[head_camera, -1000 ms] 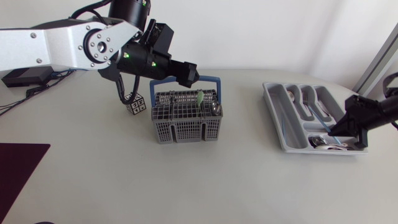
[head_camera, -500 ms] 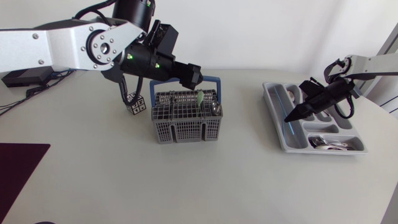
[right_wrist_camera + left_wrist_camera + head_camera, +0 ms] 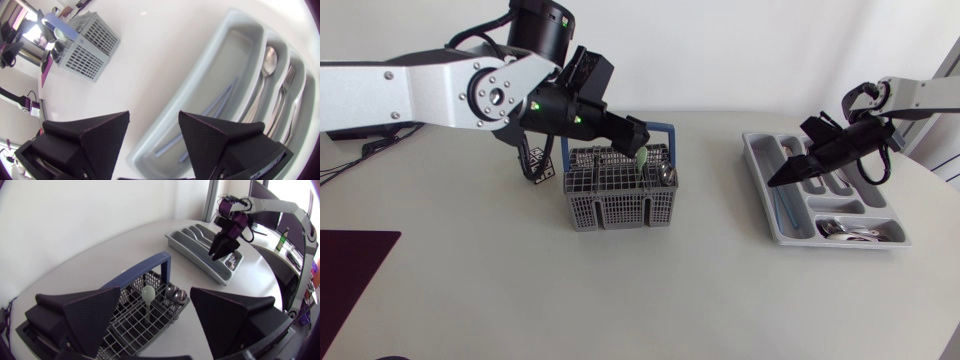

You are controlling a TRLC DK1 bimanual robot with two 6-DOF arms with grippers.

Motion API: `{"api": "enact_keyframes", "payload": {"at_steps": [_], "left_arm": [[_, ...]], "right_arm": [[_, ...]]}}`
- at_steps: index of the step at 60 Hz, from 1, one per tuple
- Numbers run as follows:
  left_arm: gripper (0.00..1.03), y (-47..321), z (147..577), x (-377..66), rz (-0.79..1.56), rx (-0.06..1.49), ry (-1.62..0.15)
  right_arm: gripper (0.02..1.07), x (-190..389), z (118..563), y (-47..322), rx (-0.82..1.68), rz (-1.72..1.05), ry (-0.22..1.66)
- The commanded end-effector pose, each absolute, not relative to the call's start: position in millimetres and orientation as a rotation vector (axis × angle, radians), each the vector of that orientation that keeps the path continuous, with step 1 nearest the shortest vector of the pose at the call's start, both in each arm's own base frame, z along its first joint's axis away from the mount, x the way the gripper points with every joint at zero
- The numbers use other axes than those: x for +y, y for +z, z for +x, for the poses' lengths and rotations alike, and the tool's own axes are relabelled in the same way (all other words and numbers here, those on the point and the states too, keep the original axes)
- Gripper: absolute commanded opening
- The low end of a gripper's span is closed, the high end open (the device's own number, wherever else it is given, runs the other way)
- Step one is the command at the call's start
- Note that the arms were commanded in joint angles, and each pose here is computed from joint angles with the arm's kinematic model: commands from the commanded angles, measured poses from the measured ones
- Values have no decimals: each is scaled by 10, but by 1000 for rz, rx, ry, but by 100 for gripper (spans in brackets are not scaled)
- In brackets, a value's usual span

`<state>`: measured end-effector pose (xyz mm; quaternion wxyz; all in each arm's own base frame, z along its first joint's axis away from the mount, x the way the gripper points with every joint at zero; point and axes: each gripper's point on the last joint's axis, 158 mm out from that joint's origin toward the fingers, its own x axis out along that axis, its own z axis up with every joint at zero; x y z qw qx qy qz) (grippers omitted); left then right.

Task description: Transfer all utensils from the basket to the drawer tray.

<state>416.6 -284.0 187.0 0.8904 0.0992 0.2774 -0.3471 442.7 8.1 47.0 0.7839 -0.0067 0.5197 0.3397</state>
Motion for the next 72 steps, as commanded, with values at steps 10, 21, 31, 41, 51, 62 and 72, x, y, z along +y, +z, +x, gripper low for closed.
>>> {"api": "enact_keyframes", "payload": {"at_steps": [10,21,31,41,51,62,72], "left_arm": [[98,1492,4085,-2833,295,601,-746],[98,1369,4039,-2778,347,605,-756],[98,1243,3984,-2719,373,611,-761],[98,1161,3974,-2654,384,617,-756],[98,1100,3961,-2630,384,618,-754],[98,1069,3949,-2622,391,619,-756],[98,1045,3927,-2635,392,620,-760]], "right_arm": [[82,1038,4178,902,1039,-63,862],[62,1664,4134,994,1019,-66,938],[50,2058,4094,1019,1010,-61,981],[38,2291,4064,1004,1018,-51,1003],[19,2439,4026,914,1037,-53,1009],[7,2496,4066,787,1053,-75,963],[7,2480,4088,799,1050,-77,946]]}}
